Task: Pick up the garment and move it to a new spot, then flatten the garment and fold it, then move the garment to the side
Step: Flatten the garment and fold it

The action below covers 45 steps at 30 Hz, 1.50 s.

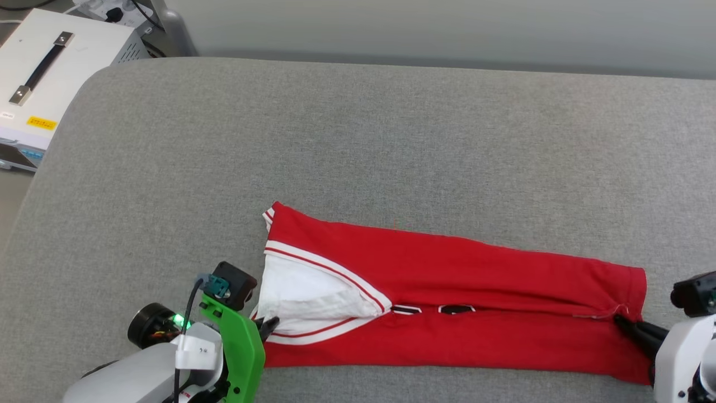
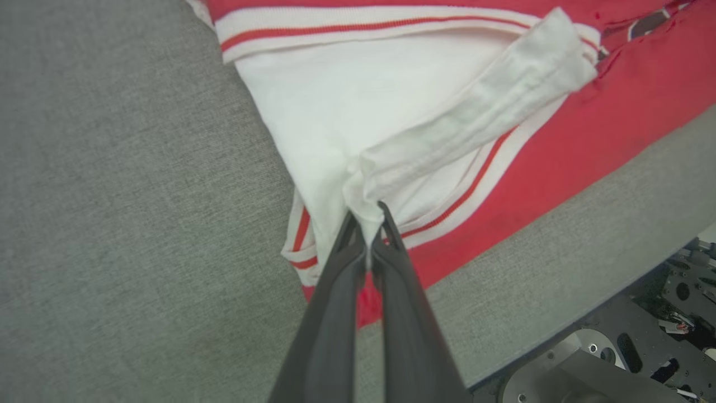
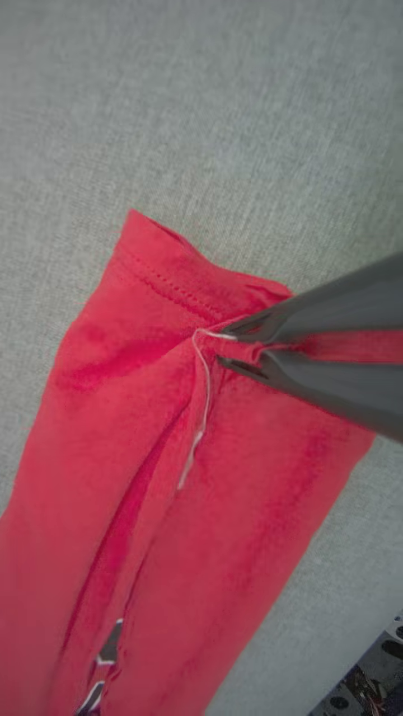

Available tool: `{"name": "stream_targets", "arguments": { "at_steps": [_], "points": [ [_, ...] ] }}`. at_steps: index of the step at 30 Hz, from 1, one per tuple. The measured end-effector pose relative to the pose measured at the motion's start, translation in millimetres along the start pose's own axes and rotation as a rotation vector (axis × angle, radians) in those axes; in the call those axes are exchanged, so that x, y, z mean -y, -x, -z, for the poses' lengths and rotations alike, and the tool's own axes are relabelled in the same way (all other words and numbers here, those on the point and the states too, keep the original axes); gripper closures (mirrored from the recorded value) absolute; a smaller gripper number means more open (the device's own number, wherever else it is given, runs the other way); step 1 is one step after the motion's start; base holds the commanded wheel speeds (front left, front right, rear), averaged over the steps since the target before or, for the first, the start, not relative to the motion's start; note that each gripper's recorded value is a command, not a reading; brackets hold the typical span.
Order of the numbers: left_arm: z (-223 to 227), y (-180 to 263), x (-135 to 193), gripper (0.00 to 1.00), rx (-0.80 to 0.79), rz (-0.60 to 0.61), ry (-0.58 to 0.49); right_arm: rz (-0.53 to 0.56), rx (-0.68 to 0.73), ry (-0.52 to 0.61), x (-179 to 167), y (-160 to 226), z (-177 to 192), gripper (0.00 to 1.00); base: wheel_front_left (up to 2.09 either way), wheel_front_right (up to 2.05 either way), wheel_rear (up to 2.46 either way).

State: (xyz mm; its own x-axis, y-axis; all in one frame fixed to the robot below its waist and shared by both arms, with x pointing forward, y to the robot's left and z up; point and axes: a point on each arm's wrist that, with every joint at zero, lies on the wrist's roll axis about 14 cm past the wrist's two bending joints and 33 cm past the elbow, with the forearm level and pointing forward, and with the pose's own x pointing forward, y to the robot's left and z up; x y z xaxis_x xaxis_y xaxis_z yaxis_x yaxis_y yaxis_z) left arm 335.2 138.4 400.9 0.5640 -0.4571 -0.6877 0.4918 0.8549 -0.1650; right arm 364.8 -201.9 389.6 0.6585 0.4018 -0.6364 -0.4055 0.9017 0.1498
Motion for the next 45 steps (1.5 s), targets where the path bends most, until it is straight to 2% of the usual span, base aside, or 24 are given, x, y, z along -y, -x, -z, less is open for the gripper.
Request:
{"name": "stream_targets", "arguments": {
  "at_steps": [5,7,8,9,17,23,32,39,45],
  "points": [
    [8.4,-10.4,-4.5,1.00,-0.015,-0.014,0.029,-0.017,-0.063,-0.036,-6.3,-4.6,18.5,1.00,0.00,0.00,0.00],
    [6.0,-13.1,-5.1,0.62,0.005,-0.020,0.037,-0.017,-0.048,-0.043,-6.0,-4.8,13.8,1.00,0.00,0.00,0.00],
    [3.4,-13.4,-5.8,0.00,0.023,-0.027,0.036,-0.015,-0.039,-0.045,-5.5,-4.2,10.7,0.55,0.00,0.00,0.00],
    [-2.8,-12.9,-9.0,0.00,0.061,-0.049,0.040,-0.014,-0.028,-0.044,-5.3,-2.7,7.1,0.00,0.00,0.00,0.00],
    [-45.8,7.2,-27.7,0.00,0.335,-0.206,-0.016,-0.079,0.119,-0.168,-17.0,23.9,-43.2,0.00,0.00,0.00,0.00],
    [-81.8,32.3,-52.8,0.00,0.535,-0.384,-0.052,-0.048,0.177,-0.221,7.3,39.8,-76.3,0.00,0.00,0.00,0.00],
    [-110.3,63.5,-69.4,0.00,0.724,-0.596,-0.054,0.002,-0.015,-0.323,31.4,24.6,-38.7,0.00,0.00,0.00,0.00],
    [-102.7,79.1,-75.3,0.00,0.785,-0.697,-0.021,-0.014,-0.132,-0.378,19.7,-2.4,-5.4,0.00,0.00,0.00,0.00],
    [-97.6,86.0,-70.7,0.00,0.827,-0.727,0.009,-0.052,-0.179,-0.394,3.2,-22.6,3.1,0.00,0.00,0.00,0.00]
  ]
}}
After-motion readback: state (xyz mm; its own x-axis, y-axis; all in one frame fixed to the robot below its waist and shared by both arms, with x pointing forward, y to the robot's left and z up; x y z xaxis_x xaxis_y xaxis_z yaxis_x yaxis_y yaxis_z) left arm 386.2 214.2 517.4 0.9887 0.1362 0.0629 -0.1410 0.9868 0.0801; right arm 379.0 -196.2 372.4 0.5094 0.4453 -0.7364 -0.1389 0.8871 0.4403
